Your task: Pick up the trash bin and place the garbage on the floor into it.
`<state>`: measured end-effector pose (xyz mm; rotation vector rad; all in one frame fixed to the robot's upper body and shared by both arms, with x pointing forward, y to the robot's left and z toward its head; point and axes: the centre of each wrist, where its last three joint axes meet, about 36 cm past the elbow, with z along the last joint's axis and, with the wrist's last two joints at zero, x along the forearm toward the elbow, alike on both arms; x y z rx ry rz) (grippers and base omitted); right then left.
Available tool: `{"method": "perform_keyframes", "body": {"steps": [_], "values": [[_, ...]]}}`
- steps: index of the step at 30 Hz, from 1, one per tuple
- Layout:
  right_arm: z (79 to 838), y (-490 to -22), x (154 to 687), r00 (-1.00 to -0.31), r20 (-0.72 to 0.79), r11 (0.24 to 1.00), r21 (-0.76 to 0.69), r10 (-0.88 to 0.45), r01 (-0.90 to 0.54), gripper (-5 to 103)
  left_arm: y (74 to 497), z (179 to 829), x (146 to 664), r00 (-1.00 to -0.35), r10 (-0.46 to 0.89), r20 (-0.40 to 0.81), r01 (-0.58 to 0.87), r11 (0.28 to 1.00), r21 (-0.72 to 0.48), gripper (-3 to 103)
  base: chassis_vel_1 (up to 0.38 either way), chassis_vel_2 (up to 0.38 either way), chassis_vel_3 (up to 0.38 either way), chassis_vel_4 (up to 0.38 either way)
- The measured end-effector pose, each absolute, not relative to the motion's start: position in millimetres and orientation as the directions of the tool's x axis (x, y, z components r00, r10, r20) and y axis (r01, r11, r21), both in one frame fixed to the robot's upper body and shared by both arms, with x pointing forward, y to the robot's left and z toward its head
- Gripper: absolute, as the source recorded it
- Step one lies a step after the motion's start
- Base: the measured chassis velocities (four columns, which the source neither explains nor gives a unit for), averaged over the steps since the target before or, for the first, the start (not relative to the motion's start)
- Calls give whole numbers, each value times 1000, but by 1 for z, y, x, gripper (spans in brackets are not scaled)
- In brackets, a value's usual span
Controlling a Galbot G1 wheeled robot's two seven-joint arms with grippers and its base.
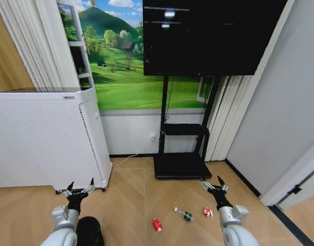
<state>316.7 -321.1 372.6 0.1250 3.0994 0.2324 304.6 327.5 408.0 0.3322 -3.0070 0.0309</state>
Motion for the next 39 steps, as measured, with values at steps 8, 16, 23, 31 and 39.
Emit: {"method": "perform_keyframes", "body": {"steps": [8, 16, 23, 31, 39], "values": [[374, -321, 316, -996, -30, 986, 150, 83, 78, 100, 328, 408, 305, -970, -217, 113, -219, 976, -7, 100, 0, 0, 0, 0], [374, -321, 316, -996, -30, 985, 154, 84, 79, 100, 328, 408, 305, -970, -218, 109, -220, 976, -4, 100, 0, 0, 0, 0], [373, -321, 318, -996, -30, 985, 156, 83, 78, 100, 328, 408, 306, -970, -219, 108, -220, 975, -3, 100, 0, 0, 0, 0], [371, -320, 319, -996, -26, 984, 158, 82, 77, 100, 330, 407, 307, -969, -220, 110, -221, 975, -2, 100, 0, 0, 0, 0], [371, -320, 320, -996, -27, 984, 158, 82, 77, 100, 330, 407, 307, -970, -219, 109, -221, 975, -2, 100, 0, 0, 0, 0]]}}
